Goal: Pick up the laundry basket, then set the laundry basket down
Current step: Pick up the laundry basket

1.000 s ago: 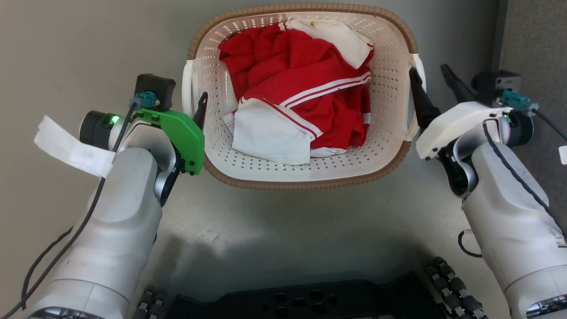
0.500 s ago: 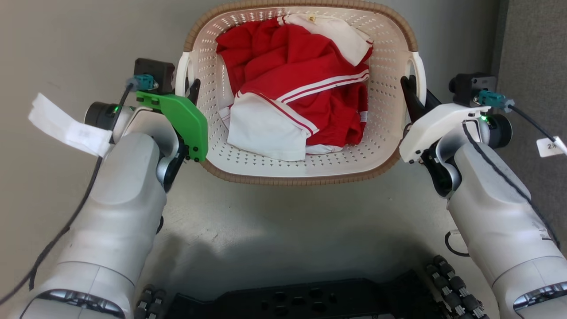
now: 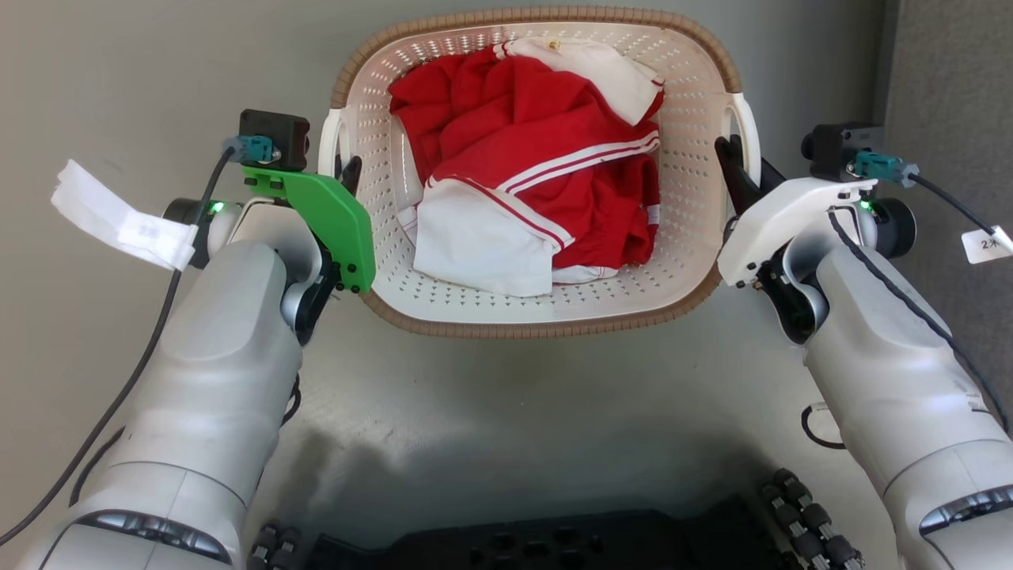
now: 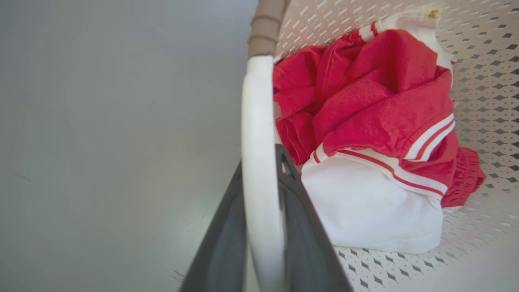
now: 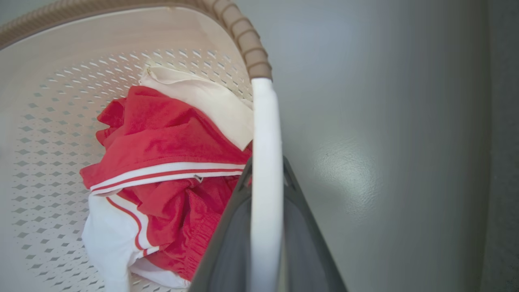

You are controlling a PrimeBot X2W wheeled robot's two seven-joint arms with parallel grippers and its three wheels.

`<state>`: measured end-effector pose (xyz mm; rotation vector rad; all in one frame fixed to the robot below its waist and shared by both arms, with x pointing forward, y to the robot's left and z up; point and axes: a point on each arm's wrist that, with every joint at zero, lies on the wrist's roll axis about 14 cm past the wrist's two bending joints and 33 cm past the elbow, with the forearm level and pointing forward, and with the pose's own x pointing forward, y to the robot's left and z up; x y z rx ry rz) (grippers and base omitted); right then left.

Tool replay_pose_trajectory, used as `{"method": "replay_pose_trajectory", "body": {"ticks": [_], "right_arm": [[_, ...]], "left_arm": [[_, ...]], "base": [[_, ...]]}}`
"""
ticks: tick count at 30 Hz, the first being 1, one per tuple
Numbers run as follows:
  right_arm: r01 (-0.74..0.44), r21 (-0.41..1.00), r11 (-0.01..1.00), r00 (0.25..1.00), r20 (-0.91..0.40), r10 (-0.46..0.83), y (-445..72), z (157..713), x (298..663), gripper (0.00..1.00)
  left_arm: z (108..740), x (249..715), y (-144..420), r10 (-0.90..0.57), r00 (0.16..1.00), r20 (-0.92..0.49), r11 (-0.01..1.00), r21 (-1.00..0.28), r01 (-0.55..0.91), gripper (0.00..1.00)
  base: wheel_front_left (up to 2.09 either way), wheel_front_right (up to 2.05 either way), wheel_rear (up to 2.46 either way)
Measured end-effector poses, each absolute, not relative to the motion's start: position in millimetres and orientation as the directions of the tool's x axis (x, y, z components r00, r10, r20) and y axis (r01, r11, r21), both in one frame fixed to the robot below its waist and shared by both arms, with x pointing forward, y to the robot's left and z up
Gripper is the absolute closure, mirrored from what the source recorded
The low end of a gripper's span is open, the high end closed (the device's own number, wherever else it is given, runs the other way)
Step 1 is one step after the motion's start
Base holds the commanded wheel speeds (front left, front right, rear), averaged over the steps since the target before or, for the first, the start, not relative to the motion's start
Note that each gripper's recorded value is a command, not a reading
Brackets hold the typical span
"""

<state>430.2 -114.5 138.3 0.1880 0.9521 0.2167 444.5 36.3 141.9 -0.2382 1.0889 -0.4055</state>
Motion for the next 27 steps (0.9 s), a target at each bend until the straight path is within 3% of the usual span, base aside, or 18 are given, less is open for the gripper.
{"method": "replay_pose_trajectory", "body": {"ticks": [15,27], "right_arm": [[-0.146,0.214,0.966,0.485,-0.835,0.259,-120,169,420,1.0],[-0.166,0.215,0.962,0.512,-0.815,0.271,-112,217,422,1.0]], "left_arm": [[184,432,27,-0.459,0.337,-0.822,0.888,-0.429,0.165,1.0],[226,418,34,-0.451,0.326,-0.831,0.892,-0.434,0.129,1.0]], "base": [[0.0,0.0,0.0],[0.0,0.0,0.0]]}}
